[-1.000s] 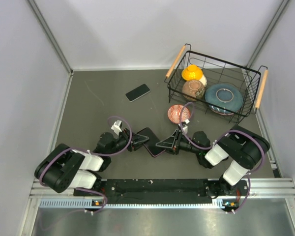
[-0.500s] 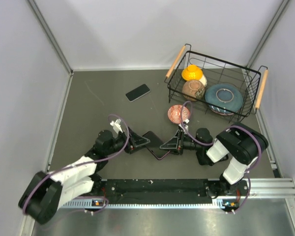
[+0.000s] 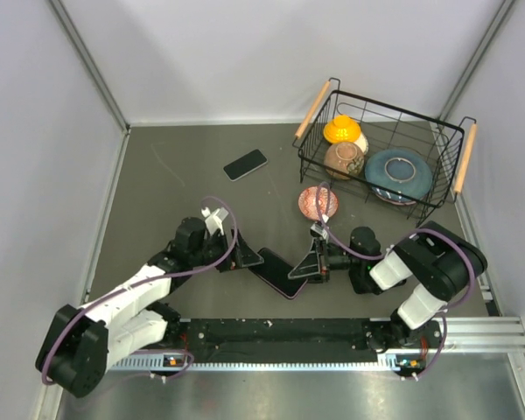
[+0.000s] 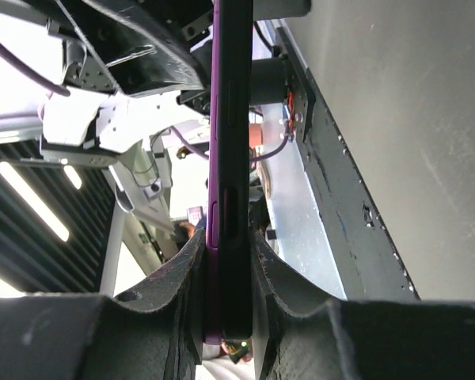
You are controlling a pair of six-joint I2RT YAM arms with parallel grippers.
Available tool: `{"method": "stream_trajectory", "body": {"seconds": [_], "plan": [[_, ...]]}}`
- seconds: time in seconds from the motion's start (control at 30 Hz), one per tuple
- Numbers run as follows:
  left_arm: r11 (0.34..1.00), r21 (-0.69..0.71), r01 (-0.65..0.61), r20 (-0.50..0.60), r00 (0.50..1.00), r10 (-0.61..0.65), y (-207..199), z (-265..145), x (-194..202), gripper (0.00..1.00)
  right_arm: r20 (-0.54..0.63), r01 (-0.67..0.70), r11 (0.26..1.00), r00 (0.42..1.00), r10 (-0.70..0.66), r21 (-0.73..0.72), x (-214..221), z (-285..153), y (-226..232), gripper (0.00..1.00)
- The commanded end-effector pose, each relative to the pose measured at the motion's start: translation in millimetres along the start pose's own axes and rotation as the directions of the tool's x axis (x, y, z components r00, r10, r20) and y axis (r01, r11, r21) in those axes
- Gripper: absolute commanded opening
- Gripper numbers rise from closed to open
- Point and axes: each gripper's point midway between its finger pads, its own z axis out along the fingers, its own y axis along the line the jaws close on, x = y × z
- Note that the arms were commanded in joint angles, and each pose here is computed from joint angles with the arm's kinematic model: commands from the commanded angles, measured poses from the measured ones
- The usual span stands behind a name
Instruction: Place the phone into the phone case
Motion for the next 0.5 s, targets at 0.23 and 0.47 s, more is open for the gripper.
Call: {"method": "stream_trajectory", "body": {"seconds": [0.23,0.47], "plan": [[0.943,0.328,-0.052,-0.116,0.989,0.095,-56.3,-9.5,12.5,0.76,-0.052,0.352,0.903,0.925,-0.376,-0.247,22.1,-6.1,65.2,0.04],[0.937,0.349,0.011,-0.186,0.981,0.057,-49.6,-8.6,27.3,0.54,-0.058,0.350,0.898,0.924,-0.378,-0.266,15.4,0.2,79.6,0.11]]}}
